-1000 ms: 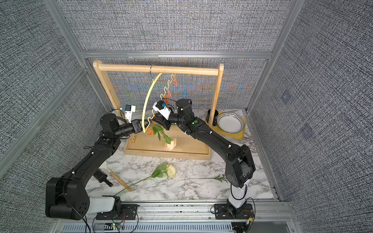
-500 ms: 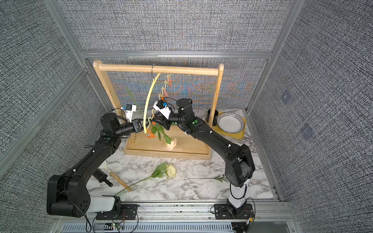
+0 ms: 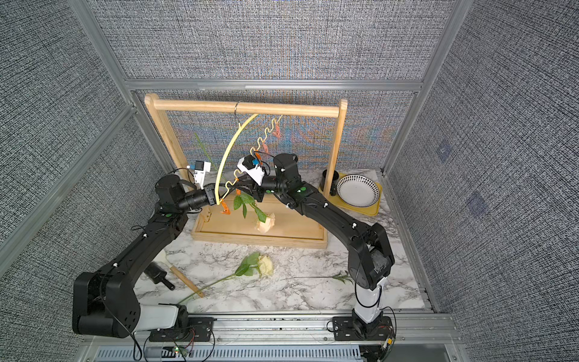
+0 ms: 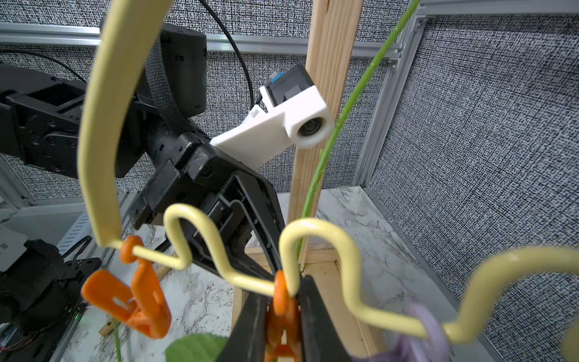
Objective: Dry the flowers on a clothes hanger
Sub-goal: Clamp the flower onto the hanger, then pick up the flower at the center of the board.
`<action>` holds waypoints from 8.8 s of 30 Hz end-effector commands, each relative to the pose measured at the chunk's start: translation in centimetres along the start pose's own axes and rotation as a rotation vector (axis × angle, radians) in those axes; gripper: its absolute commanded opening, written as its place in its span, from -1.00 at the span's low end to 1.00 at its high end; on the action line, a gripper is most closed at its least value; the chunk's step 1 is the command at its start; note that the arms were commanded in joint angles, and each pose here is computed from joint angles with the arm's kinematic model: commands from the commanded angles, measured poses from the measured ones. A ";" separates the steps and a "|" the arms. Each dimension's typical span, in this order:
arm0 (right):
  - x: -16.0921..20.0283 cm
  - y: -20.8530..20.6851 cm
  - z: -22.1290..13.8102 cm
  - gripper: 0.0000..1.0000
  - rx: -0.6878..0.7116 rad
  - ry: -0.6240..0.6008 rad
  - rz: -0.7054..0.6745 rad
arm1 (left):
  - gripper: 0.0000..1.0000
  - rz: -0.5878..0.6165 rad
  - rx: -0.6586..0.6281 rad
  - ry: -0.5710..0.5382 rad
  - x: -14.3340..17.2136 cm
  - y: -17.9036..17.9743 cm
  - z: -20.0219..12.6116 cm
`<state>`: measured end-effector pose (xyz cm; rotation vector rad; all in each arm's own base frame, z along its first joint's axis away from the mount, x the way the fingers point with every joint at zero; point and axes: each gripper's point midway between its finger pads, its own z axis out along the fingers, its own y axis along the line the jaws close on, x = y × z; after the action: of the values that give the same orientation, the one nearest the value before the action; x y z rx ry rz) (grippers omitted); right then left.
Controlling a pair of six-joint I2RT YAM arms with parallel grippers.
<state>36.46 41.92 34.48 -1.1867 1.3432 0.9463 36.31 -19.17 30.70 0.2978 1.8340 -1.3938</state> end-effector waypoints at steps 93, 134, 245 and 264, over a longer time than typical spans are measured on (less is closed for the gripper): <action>3.0 0.1 -4.2 0.23 0.094 0.087 0.026 | 0.89 0.021 -0.196 -0.040 -1.6 2.0 -3.2; 22.9 20.0 -5.3 0.29 -0.251 0.783 -0.485 | 1.00 -0.489 -1.367 -0.258 6.5 12.4 -25.3; 11.0 14.6 -5.3 -0.78 0.191 0.119 0.254 | -0.15 0.074 -0.187 -0.031 4.2 -6.6 -7.8; 10.5 15.3 -6.1 -0.01 0.167 0.120 0.201 | -0.96 0.208 -0.264 -0.051 3.3 -6.8 -8.6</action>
<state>21.26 37.62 23.01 -0.9713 1.6721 0.9044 26.02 -15.45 33.14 0.2571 1.8969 -1.0964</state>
